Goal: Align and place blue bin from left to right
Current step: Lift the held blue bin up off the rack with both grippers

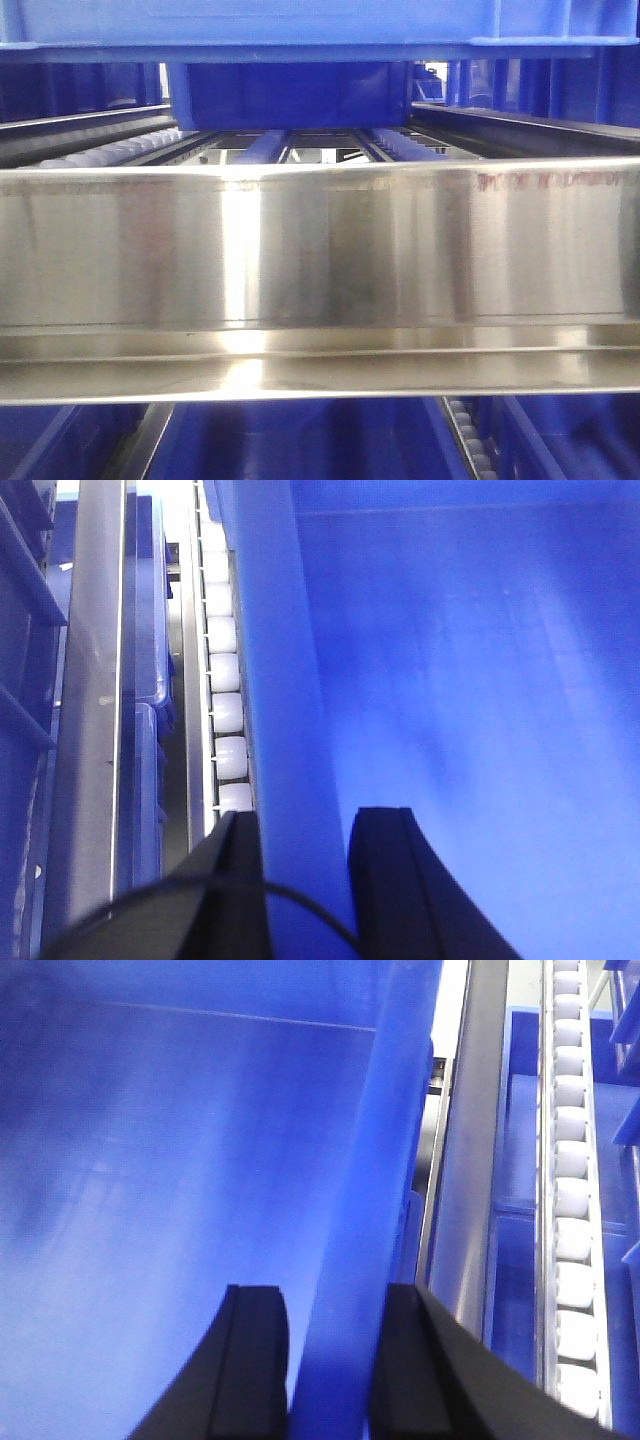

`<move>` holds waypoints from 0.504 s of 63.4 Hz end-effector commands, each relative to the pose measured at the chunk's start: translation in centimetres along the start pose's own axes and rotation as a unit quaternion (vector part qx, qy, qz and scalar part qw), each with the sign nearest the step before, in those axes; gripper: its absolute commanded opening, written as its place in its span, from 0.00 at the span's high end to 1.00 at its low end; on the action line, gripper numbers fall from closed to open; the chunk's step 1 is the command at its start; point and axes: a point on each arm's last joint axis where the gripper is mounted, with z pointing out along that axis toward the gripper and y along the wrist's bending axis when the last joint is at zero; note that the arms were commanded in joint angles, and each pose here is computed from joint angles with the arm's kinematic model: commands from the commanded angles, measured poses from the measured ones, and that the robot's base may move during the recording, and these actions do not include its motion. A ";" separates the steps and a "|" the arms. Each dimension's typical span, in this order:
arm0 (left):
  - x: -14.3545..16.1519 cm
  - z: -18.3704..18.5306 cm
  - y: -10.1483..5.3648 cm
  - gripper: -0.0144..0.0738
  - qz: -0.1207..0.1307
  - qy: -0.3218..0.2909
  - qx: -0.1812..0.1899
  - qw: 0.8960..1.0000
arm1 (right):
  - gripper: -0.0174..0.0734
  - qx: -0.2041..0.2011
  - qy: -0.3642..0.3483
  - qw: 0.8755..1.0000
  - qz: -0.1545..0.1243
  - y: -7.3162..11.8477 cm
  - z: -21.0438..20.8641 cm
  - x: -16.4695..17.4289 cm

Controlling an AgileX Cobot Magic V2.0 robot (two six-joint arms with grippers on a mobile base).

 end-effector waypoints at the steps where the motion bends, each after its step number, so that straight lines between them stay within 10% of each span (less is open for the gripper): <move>1: -1.0 -2.1 0.3 0.85 0.005 -0.064 0.000 0.998 | 0.89 0.012 -0.046 0.999 -0.023 -0.2 -1.6 -0.7; 32: -1.0 -2.1 0.3 0.85 0.005 -0.064 0.000 0.998 | 0.89 0.012 -0.046 0.999 -0.023 -0.2 -1.6 -0.7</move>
